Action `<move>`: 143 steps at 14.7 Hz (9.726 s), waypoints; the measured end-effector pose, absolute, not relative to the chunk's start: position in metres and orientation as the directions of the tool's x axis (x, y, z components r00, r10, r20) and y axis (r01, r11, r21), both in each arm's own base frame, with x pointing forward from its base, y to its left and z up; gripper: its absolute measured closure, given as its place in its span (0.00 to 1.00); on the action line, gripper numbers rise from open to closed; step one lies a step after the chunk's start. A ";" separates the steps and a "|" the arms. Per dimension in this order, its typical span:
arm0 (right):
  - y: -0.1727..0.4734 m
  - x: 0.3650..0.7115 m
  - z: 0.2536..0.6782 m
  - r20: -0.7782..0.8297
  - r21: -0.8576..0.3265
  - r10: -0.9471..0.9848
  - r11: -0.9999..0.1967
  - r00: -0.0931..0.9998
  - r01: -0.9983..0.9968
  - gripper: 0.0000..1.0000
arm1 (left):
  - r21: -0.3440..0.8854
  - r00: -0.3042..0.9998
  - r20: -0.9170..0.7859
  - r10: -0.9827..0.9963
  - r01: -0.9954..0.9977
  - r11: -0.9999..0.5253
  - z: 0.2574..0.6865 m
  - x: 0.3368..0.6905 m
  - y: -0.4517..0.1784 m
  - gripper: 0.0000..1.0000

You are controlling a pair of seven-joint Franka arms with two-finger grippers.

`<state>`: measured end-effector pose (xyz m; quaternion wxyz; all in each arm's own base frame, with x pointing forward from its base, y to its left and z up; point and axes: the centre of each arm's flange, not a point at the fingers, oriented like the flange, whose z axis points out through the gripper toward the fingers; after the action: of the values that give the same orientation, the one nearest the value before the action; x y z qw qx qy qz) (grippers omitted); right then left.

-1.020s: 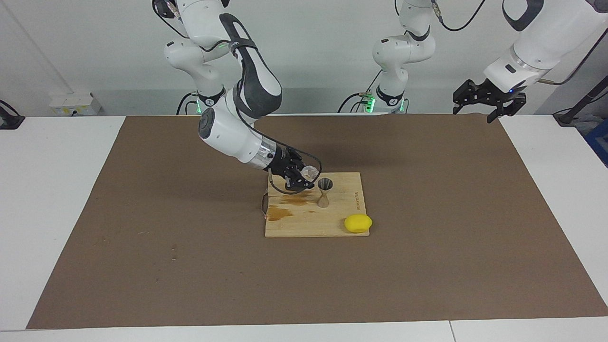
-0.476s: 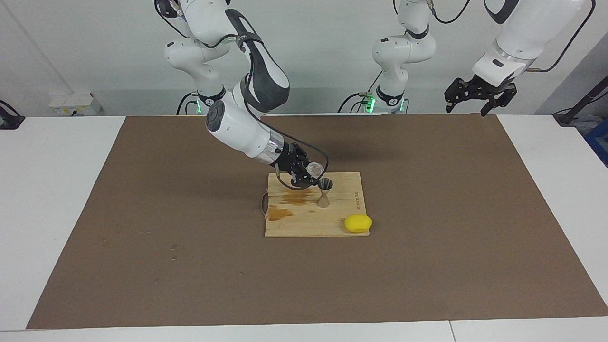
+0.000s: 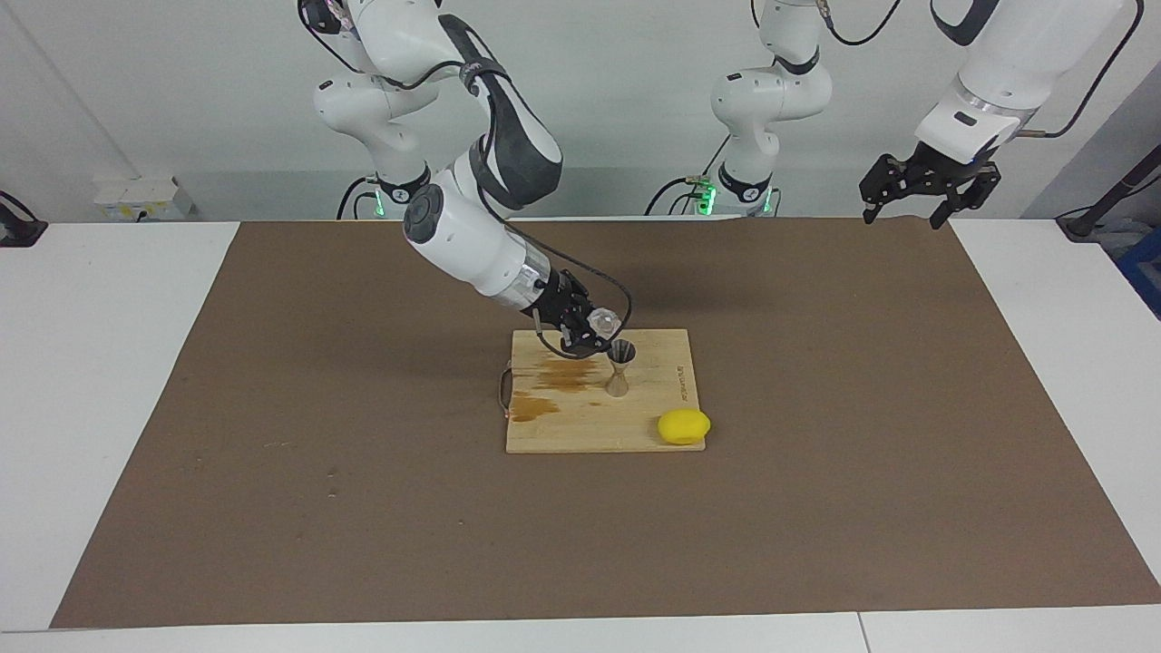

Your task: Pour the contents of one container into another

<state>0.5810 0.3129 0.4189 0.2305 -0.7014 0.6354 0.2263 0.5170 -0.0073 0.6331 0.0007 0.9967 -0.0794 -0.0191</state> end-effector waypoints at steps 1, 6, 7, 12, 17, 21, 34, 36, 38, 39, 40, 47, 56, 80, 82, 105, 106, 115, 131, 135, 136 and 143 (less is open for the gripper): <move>0.313 0.581 0.420 -0.605 -0.037 -0.791 -0.087 0.092 -0.995 0.49 | 0.004 0.990 -0.038 -0.136 -0.136 -0.991 0.633 0.517 0.004 0.00; 0.321 0.577 0.419 -0.585 -0.036 -0.804 -0.101 0.102 -0.994 0.49 | 0.009 0.994 -0.071 -0.082 -0.082 -0.997 0.630 0.512 0.028 0.00; 0.320 0.577 0.419 -0.577 -0.034 -0.811 -0.099 0.101 -0.994 0.49 | 0.008 0.995 -0.072 -0.066 -0.066 -0.998 0.630 0.512 0.028 0.00; 0.320 0.577 0.419 -0.559 -0.023 -0.825 -0.083 0.082 -0.996 0.49 | -0.001 0.999 0.003 -0.047 -0.047 -0.999 0.636 0.521 0.013 0.00; 0.319 0.581 0.425 -0.548 -0.019 -0.836 -0.020 0.027 -1.000 0.49 | 0.003 0.996 0.037 -0.081 -0.081 -0.997 0.633 0.530 -0.019 0.00; 0.322 0.583 0.430 -0.545 -0.022 -0.838 -0.011 0.021 -1.000 0.49 | 0.013 0.998 -0.008 -0.065 -0.065 -0.998 0.607 0.548 -0.009 0.00; 0.332 0.578 0.429 -0.472 -0.025 -0.881 -0.008 0.019 -1.000 0.49 | 0.012 0.999 -0.018 -0.046 -0.046 -0.999 0.598 0.565 0.001 0.00; 0.332 0.578 0.429 -0.465 -0.025 -0.885 -0.006 0.017 -1.000 0.49 | 0.012 0.999 -0.016 -0.051 -0.051 -0.999 0.598 0.565 -0.002 0.00; 0.333 0.578 0.429 -0.459 -0.027 -0.888 -0.006 0.017 -1.000 0.49 | 0.012 0.998 -0.015 -0.054 -0.054 -0.998 0.599 0.565 -0.003 0.00; 0.334 0.577 0.430 -0.455 -0.028 -0.890 -0.006 0.018 -1.000 0.49 | 0.012 0.998 -0.015 -0.054 -0.054 -0.998 0.599 0.565 -0.003 0.00; 0.336 0.576 0.431 -0.454 -0.028 -0.891 -0.005 0.017 -1.000 0.49 | 0.012 0.998 -0.015 -0.054 -0.053 -0.999 0.599 0.565 -0.003 0.00; 0.341 0.580 0.437 -0.420 -0.042 -0.907 0.030 -0.009 -0.999 0.49 | 0.012 0.998 -0.012 -0.055 -0.054 -0.998 0.600 0.565 -0.003 0.00; 0.341 0.585 0.436 -0.423 -0.039 -0.903 0.099 -0.074 -0.994 0.49 | 0.011 0.998 -0.006 -0.055 -0.054 -0.998 0.603 0.565 -0.003 0.00; 0.359 0.578 0.441 -0.371 -0.095 -0.926 0.108 -0.066 -0.990 0.49 | 0.011 0.999 -0.006 -0.049 -0.049 -0.999 0.603 0.565 0.000 0.00; 0.359 0.578 0.441 -0.371 -0.095 -0.926 0.108 -0.066 -0.990 0.49 | 0.011 0.999 -0.006 -0.049 -0.049 -0.999 0.603 0.565 0.000 0.00; 0.219 0.634 0.482 -0.722 -0.031 -0.654 0.357 -0.226 -0.934 0.49 | 0.011 1.000 0.002 -0.030 -0.030 -0.999 0.608 0.564 0.010 0.00; 0.201 0.638 0.478 -0.743 -0.018 -0.626 0.372 -0.237 -0.928 0.49 | 0.011 1.000 0.002 -0.028 -0.028 -1.000 0.608 0.564 0.011 0.00; 0.037 0.619 0.420 -0.841 0.079 -0.467 0.392 -0.273 -0.917 0.49 | 0.012 1.000 -0.009 -0.023 -0.023 -1.000 0.611 0.559 0.014 0.00; -0.123 0.546 0.253 -0.892 0.080 -0.403 0.310 -0.207 -0.947 0.49 | 0.014 0.999 -0.036 -0.023 -0.022 -1.000 0.614 0.552 0.015 0.00; -0.138 0.542 0.240 -0.882 0.074 -0.416 0.340 -0.221 -0.937 0.49 | 0.014 0.999 -0.036 -0.023 -0.022 -1.000 0.614 0.552 0.015 0.00; -0.139 0.543 0.239 -0.878 0.057 -0.431 0.340 -0.209 -0.939 0.49 | 0.014 0.999 -0.037 -0.023 -0.022 -1.000 0.614 0.552 0.015 0.00; -0.119 0.546 0.236 -0.883 -0.001 -0.453 0.270 -0.126 -0.963 0.49 | 0.014 0.999 -0.036 -0.023 -0.022 -1.000 0.614 0.551 0.015 0.00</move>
<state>0.5461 -0.1193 0.2365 0.4103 -0.5183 0.6829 0.3108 0.5514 0.0149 0.6143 0.0066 0.9998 -0.0112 -0.0181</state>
